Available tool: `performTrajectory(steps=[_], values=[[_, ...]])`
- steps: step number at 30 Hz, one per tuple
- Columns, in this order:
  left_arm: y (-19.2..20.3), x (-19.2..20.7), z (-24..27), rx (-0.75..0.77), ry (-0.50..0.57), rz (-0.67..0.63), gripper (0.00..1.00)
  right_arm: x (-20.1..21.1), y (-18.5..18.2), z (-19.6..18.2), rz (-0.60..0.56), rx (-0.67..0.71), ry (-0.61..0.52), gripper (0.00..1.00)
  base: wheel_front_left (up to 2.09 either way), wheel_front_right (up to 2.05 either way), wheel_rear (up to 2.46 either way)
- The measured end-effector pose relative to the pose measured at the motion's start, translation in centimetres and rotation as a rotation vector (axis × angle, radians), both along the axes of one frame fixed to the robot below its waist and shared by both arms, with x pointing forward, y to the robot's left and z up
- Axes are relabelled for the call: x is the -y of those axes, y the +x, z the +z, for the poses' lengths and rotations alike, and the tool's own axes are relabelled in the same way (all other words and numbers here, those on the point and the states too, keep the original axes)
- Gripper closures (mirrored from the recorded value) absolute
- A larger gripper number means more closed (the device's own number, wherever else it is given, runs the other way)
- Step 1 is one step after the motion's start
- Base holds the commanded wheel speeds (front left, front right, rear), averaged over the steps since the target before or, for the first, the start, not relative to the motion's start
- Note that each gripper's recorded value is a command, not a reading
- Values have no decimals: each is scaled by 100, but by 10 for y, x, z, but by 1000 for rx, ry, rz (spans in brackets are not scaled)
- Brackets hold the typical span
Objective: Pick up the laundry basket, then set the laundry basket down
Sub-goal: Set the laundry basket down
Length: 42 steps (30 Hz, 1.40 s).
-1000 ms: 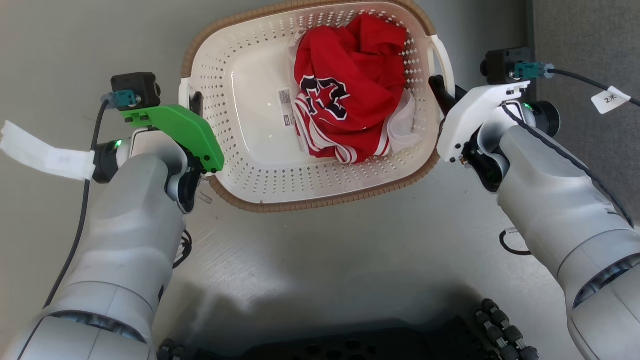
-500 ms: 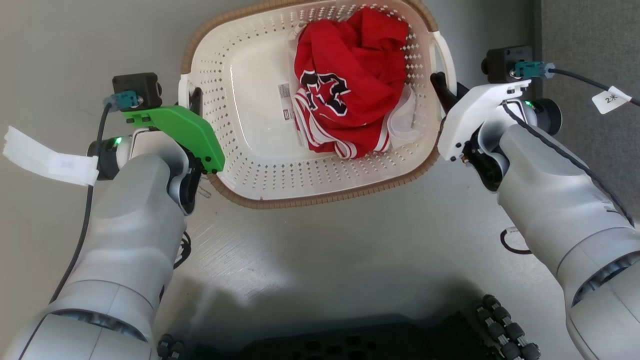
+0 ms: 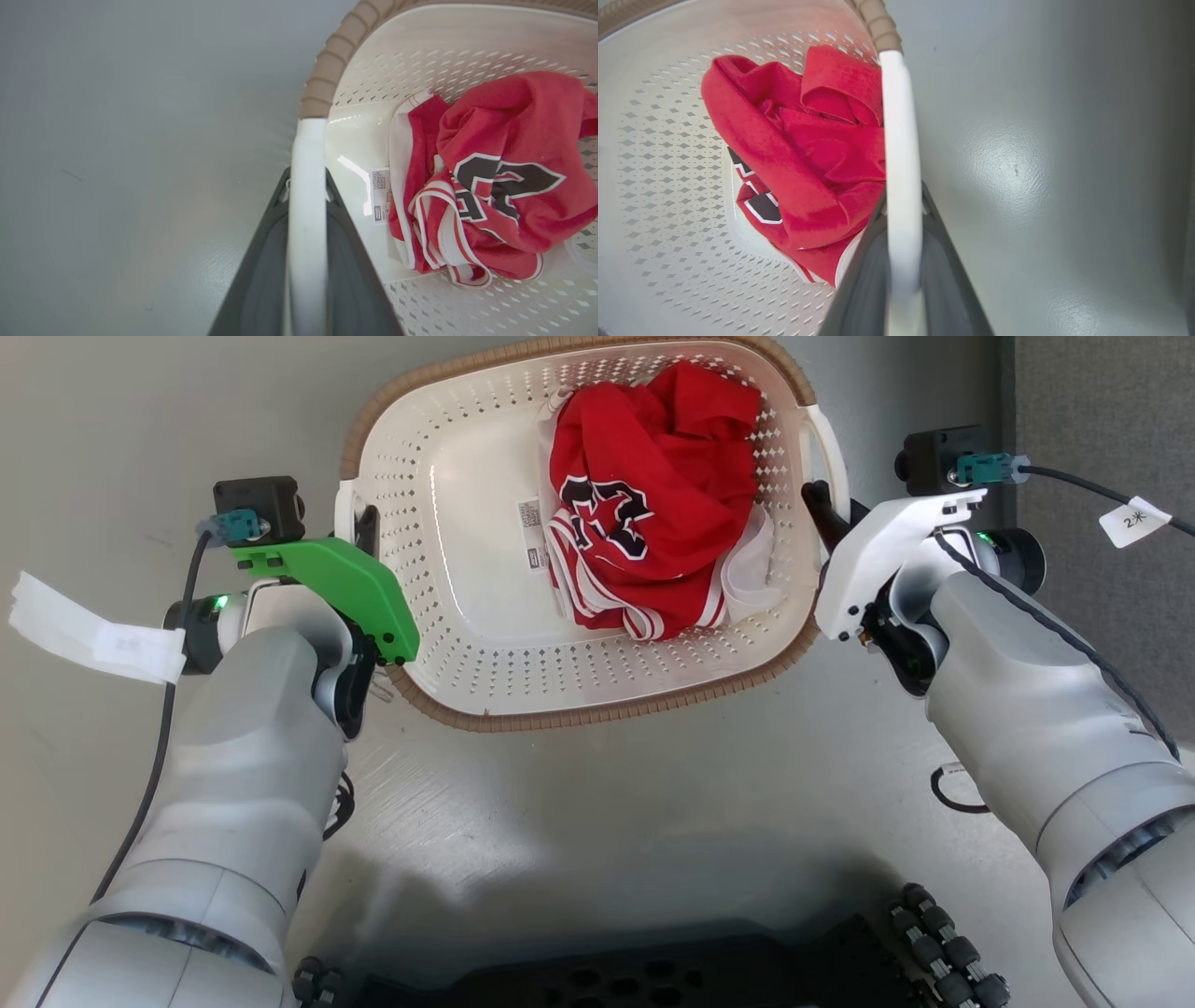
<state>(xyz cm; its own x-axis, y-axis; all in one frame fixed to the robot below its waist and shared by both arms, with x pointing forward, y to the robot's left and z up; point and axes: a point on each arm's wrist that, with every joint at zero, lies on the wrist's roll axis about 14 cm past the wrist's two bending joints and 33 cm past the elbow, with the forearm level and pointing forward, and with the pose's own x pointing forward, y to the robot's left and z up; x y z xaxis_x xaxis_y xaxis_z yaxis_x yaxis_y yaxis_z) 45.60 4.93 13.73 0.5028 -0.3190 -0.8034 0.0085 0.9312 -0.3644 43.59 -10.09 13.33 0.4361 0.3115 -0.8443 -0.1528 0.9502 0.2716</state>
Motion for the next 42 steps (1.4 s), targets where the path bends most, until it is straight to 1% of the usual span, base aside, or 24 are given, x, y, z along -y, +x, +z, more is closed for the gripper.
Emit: performTrajectory(steps=[25, 30, 31, 32, 33, 34, 37, 42], values=[[2, -2, -5, 3, -7, -2, 100, 0, -1, -6, -6, -13, 10, 100, 0, 0, 0], [2, 0, -4, -6, -23, 0, 100, 0, 0, -5, 0, -10, 8, 100, 0, 0, 0], [3, 0, -3, -6, -30, 5, 100, 0, 0, -5, 0, -9, 8, 79, 0, 0, 0], [5, 1, -2, -7, -46, 23, 60, -1, 0, -4, 2, -9, 8, 9, 0, 0, 0], [7, 1, -1, -1, -48, 24, 5, 0, 0, -4, 5, -6, 6, 0, 0, 0, 0], [8, -1, -1, 1, -45, 23, 0, 1, 1, -4, 4, -1, 2, 0, 0, 0, 0], [11, -12, -1, 11, -25, 26, 0, 10, 6, -3, 4, 12, -14, 0, 0, 0, 0], [14, -12, 3, 26, -32, 36, 0, 8, 15, 3, 3, 50, -7, 0, 0, 0, 0]])
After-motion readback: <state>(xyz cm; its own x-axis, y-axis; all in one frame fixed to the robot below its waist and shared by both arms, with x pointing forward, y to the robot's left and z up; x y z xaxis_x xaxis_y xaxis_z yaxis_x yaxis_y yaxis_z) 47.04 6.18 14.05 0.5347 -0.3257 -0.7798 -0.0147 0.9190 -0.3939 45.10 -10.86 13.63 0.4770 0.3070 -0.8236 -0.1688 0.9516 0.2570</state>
